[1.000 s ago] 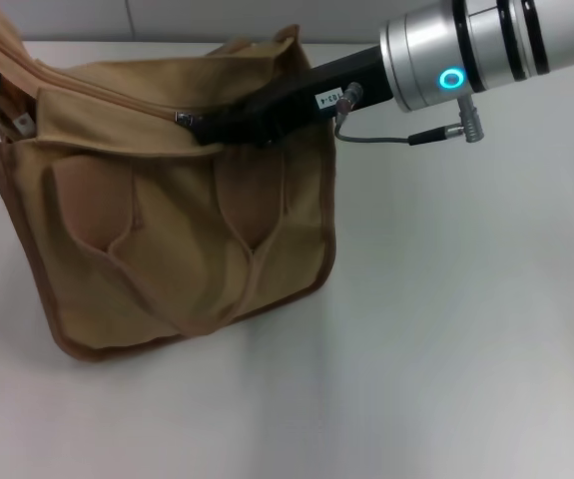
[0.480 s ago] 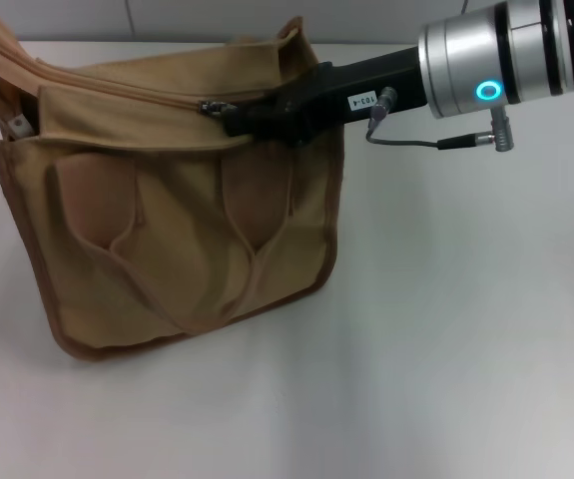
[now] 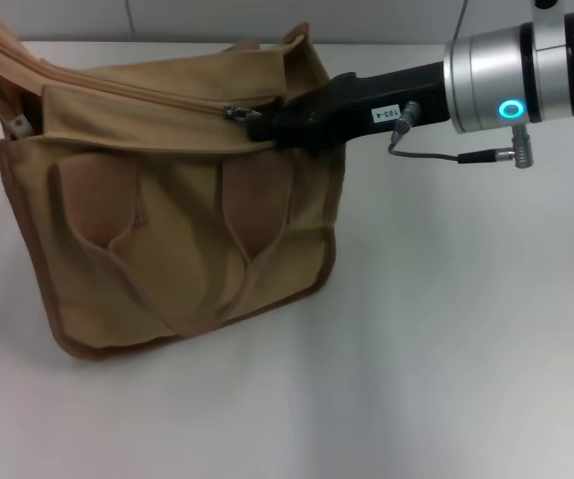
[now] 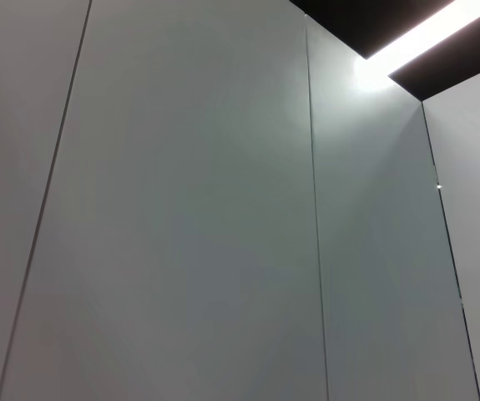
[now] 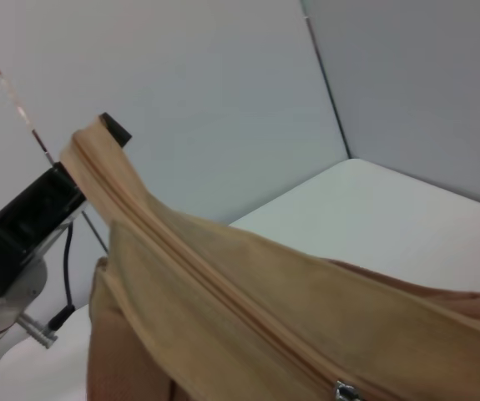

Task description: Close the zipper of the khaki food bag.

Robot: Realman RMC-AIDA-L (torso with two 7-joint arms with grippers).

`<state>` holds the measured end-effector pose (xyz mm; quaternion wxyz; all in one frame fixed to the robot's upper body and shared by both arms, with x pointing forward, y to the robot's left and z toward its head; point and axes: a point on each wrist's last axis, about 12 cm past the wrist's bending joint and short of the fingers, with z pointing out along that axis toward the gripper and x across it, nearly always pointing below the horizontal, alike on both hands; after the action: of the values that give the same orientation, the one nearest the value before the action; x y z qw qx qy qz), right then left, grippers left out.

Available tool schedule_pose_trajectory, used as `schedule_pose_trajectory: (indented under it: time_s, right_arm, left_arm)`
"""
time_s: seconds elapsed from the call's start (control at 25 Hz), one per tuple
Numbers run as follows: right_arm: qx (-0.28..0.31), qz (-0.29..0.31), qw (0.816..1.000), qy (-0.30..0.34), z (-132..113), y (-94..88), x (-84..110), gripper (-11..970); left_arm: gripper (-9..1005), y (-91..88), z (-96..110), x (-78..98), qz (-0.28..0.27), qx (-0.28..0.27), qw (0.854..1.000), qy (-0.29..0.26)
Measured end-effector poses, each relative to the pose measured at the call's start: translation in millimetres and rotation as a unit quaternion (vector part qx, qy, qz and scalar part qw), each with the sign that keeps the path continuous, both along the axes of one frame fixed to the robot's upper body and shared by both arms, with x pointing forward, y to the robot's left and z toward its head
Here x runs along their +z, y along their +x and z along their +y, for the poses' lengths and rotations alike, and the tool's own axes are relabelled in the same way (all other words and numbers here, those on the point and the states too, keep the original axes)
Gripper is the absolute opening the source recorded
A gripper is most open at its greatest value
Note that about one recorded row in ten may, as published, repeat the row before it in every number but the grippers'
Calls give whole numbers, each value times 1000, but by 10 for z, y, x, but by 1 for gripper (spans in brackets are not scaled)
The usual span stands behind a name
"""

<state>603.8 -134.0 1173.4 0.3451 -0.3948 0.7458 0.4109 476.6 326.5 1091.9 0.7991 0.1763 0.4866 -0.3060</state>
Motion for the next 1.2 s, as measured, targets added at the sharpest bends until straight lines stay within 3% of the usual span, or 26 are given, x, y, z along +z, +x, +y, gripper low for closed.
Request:
schedule_pose_trajectory:
  time_s: [0.68, 1.2]
  right_arm:
    - [-62, -2, 998, 24, -434, -44, -118, 9]
    - [-121, 11, 991, 50, -902, -153, -262, 1]
  left_arm:
    - [73, 49, 7, -14, 11, 11, 1000, 2]
    - [75, 149, -5, -14, 24, 20, 999, 6]
